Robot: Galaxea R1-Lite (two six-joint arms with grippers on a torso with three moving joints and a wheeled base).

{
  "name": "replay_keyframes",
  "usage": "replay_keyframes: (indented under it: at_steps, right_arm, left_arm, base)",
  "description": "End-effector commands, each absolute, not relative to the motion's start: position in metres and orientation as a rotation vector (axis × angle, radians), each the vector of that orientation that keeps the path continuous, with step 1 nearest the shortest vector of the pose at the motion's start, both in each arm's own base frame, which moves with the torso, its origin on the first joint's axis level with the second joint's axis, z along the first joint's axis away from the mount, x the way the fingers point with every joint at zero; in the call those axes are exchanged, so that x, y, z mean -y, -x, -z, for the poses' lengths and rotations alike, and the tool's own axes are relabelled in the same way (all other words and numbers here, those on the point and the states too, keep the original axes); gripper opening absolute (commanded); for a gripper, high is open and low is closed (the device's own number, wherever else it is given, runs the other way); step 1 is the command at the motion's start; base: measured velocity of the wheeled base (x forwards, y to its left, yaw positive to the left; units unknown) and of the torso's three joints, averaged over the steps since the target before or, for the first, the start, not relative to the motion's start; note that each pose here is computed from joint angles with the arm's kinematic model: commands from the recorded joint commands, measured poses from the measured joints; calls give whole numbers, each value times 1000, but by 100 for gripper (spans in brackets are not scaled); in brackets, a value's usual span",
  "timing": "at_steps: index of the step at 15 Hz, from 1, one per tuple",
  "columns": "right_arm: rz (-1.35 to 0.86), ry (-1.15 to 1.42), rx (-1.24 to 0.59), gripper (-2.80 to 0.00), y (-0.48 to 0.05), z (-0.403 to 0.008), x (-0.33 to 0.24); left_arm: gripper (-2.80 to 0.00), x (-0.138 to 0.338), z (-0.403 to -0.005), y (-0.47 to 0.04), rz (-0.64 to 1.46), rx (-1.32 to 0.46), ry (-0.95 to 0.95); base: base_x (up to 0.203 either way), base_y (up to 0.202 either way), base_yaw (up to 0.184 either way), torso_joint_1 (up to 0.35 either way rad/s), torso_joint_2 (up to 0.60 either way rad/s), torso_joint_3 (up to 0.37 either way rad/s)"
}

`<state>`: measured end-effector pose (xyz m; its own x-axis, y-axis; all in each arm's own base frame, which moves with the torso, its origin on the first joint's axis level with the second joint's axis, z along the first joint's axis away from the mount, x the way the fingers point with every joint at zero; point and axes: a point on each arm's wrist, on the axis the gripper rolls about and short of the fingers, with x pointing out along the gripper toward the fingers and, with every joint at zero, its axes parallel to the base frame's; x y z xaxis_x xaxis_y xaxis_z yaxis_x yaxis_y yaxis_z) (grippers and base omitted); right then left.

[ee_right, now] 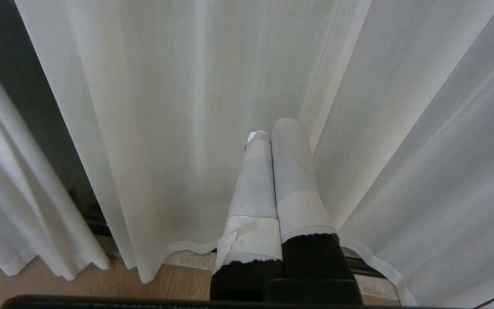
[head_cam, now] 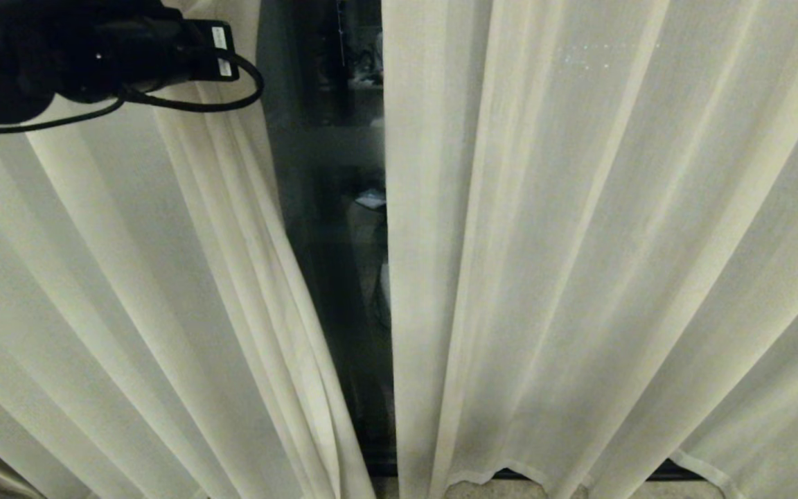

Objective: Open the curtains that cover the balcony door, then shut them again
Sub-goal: Pull the inner curtains open on both sides

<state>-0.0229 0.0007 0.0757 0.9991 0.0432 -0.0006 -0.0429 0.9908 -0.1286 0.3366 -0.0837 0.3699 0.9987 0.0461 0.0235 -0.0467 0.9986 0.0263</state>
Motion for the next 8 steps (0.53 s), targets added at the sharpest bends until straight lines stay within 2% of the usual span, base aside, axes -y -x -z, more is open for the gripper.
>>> replay_keyframes:
  at_steps: [1,8]
  right_arm:
    - [-45,130,1,-280,23,-76,-1]
    - [-45,130,0,-280,23,-76,-1]
  left_arm:
    - [-280,75,-373,-334,-78,32,-11]
    - [-280,47,-359,-333,-159,-23,1]
  base:
    - [0,0,0,0,0,0]
    - [0,0,0,0,0,0]
